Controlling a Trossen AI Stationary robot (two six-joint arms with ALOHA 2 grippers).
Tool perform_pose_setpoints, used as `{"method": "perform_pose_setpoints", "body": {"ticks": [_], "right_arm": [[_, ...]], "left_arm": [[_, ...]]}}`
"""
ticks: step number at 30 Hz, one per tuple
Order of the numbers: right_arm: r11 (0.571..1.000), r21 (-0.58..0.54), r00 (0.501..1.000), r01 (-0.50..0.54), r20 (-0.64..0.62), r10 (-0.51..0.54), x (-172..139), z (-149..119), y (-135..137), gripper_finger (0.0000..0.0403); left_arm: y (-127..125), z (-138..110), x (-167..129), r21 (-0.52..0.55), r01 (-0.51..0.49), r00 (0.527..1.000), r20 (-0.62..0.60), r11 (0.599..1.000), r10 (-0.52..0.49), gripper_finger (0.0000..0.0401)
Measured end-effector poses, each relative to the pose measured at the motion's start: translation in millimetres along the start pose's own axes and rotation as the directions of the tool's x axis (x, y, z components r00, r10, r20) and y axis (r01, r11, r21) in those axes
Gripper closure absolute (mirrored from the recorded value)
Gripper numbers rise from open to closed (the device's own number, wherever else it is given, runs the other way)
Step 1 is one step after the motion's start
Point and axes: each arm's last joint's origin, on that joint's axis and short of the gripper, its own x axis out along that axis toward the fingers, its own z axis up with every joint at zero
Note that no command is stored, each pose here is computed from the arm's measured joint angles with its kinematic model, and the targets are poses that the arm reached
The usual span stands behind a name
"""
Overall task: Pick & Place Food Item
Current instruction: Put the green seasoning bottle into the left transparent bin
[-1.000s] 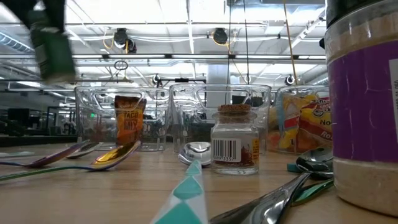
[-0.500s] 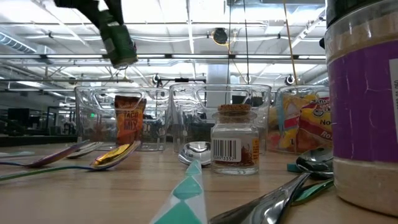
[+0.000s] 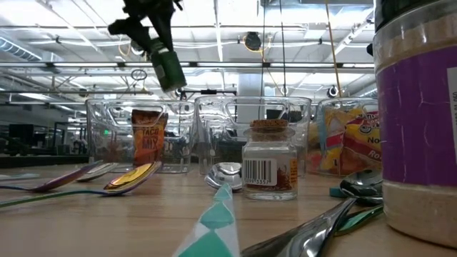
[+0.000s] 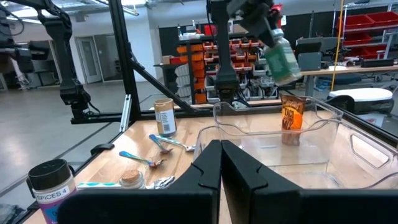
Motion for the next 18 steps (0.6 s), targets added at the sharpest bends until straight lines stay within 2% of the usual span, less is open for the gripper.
{"method": "perform_pose_setpoints", "body": {"ticks": [6,18], "right_arm": [[1.000,0.000,1.000,0.000,0.000,0.000,0,0,0,0.0403],[1.000,0.000,1.000,0.000,-0.003,0.000,0,0,0,0.0403]], "left_arm": [[1,11,27,0.019,-0.034,0.998,-0.055,0.999,0.035,0.0188],[-2,16,94,0.055,-0.171,0.967,-0.180,0.984,0.178,0.0188]]}}
